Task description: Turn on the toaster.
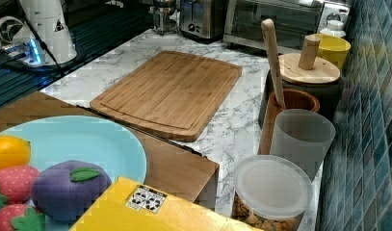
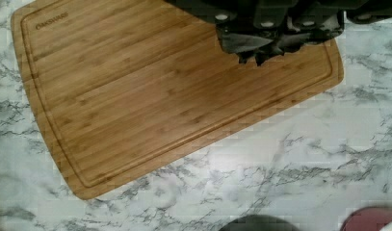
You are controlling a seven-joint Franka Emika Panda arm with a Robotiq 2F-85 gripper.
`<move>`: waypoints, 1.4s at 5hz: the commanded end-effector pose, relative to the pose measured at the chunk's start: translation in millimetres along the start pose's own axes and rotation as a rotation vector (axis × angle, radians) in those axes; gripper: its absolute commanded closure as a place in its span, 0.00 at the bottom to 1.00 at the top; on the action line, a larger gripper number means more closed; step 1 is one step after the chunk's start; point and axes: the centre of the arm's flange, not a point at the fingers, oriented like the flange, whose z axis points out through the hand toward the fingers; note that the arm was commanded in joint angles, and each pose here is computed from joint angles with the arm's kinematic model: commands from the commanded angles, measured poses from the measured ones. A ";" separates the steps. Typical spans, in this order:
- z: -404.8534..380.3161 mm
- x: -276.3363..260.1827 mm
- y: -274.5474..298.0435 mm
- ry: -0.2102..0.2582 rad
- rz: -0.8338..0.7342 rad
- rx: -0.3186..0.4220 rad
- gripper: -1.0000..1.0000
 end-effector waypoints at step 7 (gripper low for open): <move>-18.4 -241.0 -164.2 -0.090 -0.549 0.050 1.00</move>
